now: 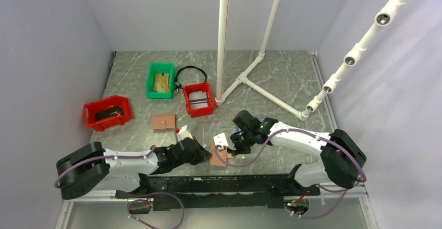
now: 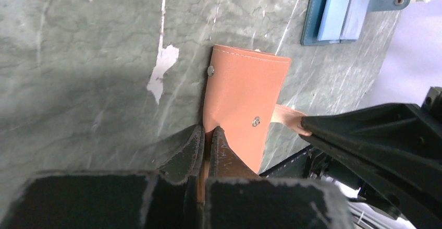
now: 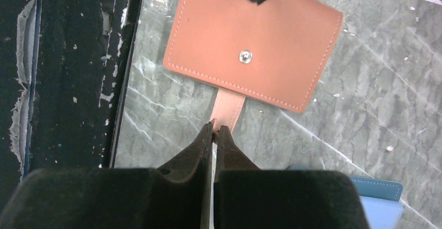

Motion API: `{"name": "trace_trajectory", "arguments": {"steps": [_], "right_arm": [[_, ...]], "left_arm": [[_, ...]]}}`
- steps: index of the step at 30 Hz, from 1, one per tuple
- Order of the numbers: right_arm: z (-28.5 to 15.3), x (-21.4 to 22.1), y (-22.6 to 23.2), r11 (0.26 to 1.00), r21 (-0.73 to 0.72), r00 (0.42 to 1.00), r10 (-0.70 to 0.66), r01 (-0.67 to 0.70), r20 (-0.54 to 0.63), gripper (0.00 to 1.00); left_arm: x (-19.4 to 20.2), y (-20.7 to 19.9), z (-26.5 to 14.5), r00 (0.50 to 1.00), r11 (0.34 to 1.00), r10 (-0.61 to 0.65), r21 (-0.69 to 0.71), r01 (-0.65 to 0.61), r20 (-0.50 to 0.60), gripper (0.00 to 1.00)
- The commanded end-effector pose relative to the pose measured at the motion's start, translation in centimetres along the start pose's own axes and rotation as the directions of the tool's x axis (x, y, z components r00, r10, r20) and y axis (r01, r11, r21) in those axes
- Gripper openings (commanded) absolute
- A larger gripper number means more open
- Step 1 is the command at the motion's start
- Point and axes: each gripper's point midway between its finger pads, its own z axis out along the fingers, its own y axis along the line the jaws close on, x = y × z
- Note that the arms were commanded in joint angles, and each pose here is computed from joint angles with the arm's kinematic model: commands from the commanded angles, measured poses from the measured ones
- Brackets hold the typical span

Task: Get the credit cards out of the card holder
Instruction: Open the card holder at the center of the board.

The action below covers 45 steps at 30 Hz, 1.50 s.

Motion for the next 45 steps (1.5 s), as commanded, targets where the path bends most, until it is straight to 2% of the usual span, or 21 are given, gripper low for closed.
{"name": "trace_trajectory", "arguments": {"steps": [1, 3, 7, 9, 12, 16, 19, 21, 24, 26, 30, 37, 45], "right_arm": [[-0.3, 2.4, 1.1, 0.999, -0.044, 0.996, 0.003, -0.007, -0.089, 0.00], [0.0, 3.1, 1.2, 0.997, -0.066, 0.992, 0.027, -0.036, -0.122, 0.03], [-0.3, 1.6, 1.7, 0.989, -0.123, 0.995, 0.077, -0.085, -0.063, 0.34], [-0.9, 0.6, 1.9, 0.982, -0.157, 0.994, 0.108, -0.108, -0.007, 0.44], [-2.0, -0.4, 1.6, 0.974, -0.171, 0.985, 0.163, -0.150, 0.061, 0.48], [-3.3, -1.6, 0.8, 0.960, -0.175, 0.961, 0.242, -0.218, 0.136, 0.48], [-4.0, -2.3, 0.2, 0.946, -0.182, 0.941, 0.297, -0.267, 0.164, 0.45], [-4.2, -2.5, 0.2, 0.937, -0.200, 0.933, 0.320, -0.286, 0.163, 0.38], [-4.4, -2.6, -0.2, 0.922, -0.212, 0.920, 0.359, -0.323, 0.160, 0.21], [-4.7, -2.6, -0.5, 0.916, -0.210, 0.910, 0.380, -0.343, 0.169, 0.16], [-5.4, -2.2, -1.9, 0.915, -0.135, 0.895, 0.401, -0.381, 0.193, 0.16], [-6.3, -1.3, -3.9, 0.897, -0.027, 0.875, 0.436, -0.441, 0.210, 0.17], [-7.7, 0.1, -5.5, 0.859, 0.045, 0.841, 0.488, -0.511, 0.234, 0.18]], "left_arm": [[-0.7, 4.2, -1.2, 0.995, 0.990, 0.092, -0.114, -0.088, 0.030, 0.03], [-0.9, 2.9, -1.8, 0.992, 0.991, 0.124, -0.050, -0.122, 0.034, 0.17], [-1.3, 0.6, -3.5, 0.980, 0.980, 0.199, 0.015, -0.200, 0.028, 0.47], [-1.6, 0.6, -4.4, 0.975, 0.976, 0.219, -0.007, -0.219, 0.019, 0.54], [-1.6, 0.4, -5.4, 0.971, 0.971, 0.238, -0.002, -0.238, 0.009, 0.56], [-0.5, -2.2, -6.1, 0.943, 0.931, 0.332, 0.168, -0.325, -0.015, 0.59], [0.0, -3.5, -6.0, 0.919, 0.907, 0.390, 0.192, -0.375, -0.049, 0.64], [0.1, -3.6, -5.6, 0.902, 0.901, 0.423, 0.146, -0.409, -0.083, 0.66], [0.0, -3.3, -4.5, 0.878, 0.887, 0.461, 0.041, -0.459, -0.127, 0.68], [-0.2, -3.0, -3.8, 0.866, 0.872, 0.477, -0.039, -0.487, -0.150, 0.68], [0.1, -3.0, -2.6, 0.836, 0.822, 0.515, -0.167, -0.544, -0.190, 0.70], [-0.1, -3.6, -0.8, 0.838, 0.746, 0.499, -0.384, -0.545, -0.220, 0.78], [0.2, -4.7, 1.7, 0.831, 0.711, 0.503, -0.432, -0.555, -0.239, 0.80]]}}
